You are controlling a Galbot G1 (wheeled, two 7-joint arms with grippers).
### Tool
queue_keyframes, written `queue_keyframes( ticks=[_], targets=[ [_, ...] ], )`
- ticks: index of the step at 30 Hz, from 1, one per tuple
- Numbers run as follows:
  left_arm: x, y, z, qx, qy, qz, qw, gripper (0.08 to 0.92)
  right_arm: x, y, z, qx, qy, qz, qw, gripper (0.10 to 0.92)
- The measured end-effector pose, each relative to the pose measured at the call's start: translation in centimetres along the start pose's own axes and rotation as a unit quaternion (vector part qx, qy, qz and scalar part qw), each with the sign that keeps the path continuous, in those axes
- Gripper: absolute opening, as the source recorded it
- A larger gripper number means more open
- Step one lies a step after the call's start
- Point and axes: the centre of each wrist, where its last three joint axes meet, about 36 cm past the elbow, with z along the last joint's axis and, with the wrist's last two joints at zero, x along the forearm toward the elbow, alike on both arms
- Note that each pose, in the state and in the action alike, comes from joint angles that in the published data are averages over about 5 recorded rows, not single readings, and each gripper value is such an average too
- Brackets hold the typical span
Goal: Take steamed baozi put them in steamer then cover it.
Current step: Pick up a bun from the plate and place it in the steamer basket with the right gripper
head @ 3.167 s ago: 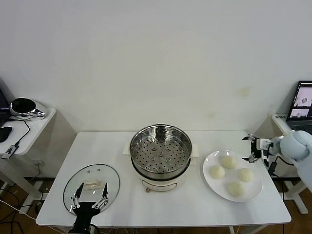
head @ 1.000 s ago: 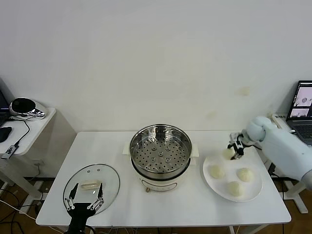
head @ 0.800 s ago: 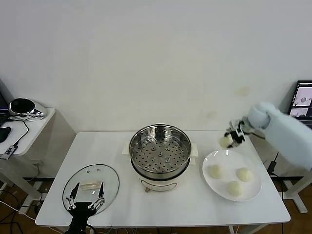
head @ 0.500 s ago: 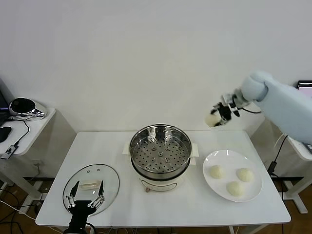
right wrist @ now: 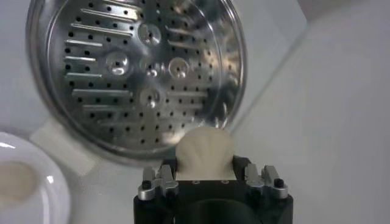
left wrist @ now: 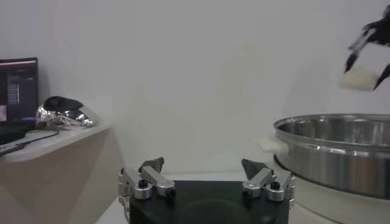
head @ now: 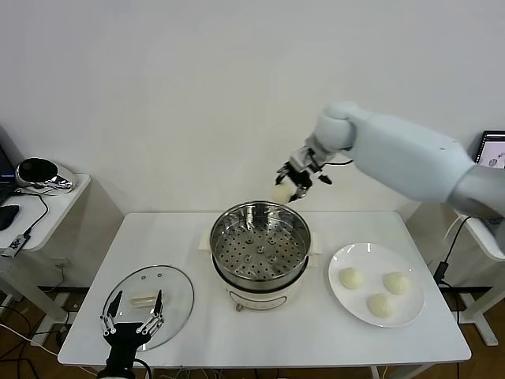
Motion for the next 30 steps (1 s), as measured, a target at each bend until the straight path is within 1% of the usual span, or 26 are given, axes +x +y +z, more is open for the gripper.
queue_keyframes(
  ticks=[11,23,26,30],
  targets=[
    [0.1,0.3,-0.3,-0.001,-0.002,-0.003,1.000,0.823,-5.2,-1.8,-1.6,0.109,-0.009,-0.018,0.994,0.576],
    [0.3,0.0,-0.6,0.002,-0.005,-0.003,1.000,0.823,-9.0,-1.3,-2.0,0.172,-0.013,-0.035,0.984,0.594],
    [0.4,0.0,-0.7,0.003,-0.006,-0.002,1.000,0.823,-9.6,-1.0,-1.9,0.180,-0.016,-0.035,0.983,0.648],
    [0.5,-0.1,-0.8,0.003,-0.007,-0.002,1.000,0.823,-9.7,-0.9,-1.6,0.188,-0.019,-0.030,0.982,0.756]
  ],
)
